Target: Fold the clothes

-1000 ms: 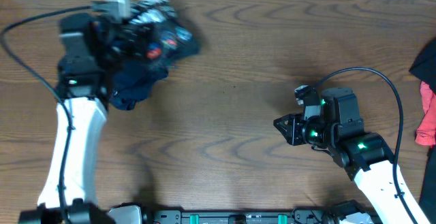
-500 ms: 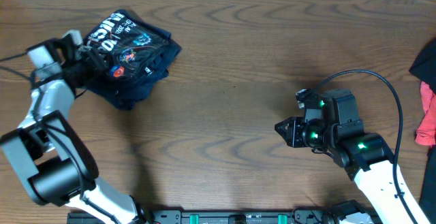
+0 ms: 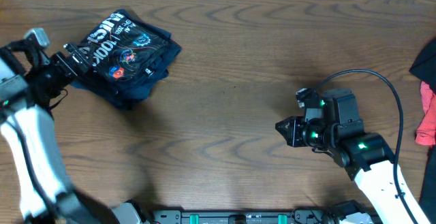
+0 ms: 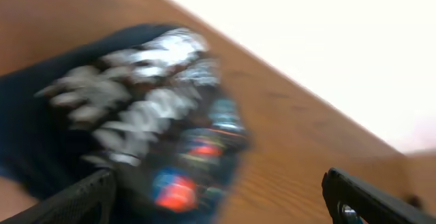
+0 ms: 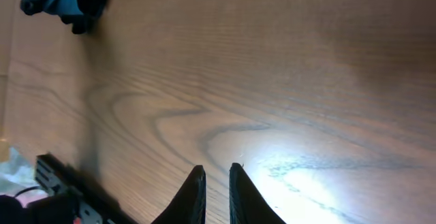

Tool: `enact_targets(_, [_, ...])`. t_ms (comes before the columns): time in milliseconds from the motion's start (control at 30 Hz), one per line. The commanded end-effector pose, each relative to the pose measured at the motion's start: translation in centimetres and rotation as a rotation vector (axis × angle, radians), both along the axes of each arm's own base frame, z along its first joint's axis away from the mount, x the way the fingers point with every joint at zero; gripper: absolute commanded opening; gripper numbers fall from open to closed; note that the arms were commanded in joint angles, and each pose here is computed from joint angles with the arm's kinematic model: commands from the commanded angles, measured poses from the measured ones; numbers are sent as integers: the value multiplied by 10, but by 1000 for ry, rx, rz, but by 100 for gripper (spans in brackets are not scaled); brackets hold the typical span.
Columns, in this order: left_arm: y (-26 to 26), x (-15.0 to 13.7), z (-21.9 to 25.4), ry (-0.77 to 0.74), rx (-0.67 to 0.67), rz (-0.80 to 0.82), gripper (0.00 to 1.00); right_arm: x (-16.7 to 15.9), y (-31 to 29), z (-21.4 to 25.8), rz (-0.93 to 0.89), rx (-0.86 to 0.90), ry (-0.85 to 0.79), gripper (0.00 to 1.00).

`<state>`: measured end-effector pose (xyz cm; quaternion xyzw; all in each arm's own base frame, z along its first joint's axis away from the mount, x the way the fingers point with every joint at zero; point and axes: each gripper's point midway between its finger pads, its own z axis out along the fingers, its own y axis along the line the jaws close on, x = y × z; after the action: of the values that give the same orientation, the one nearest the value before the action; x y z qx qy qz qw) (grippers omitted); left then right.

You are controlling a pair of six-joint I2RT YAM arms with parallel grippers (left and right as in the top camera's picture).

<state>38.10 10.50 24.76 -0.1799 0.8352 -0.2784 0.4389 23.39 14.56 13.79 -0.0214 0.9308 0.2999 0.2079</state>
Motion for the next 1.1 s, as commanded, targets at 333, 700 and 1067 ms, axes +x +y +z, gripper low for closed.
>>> enact_targets(333, [-130, -169, 77, 31, 392, -259, 98, 26, -28, 155, -41, -140, -435, 11])
enact_targets(700, [-132, -238, 38, 261, 509, -277, 98, 11, -35, 185, -53, -140, -521, 99])
enact_targets(1067, [-137, -233, 43, 228, 488, -286, 98, 4, -37, 174, -46, -155, -465, 99])
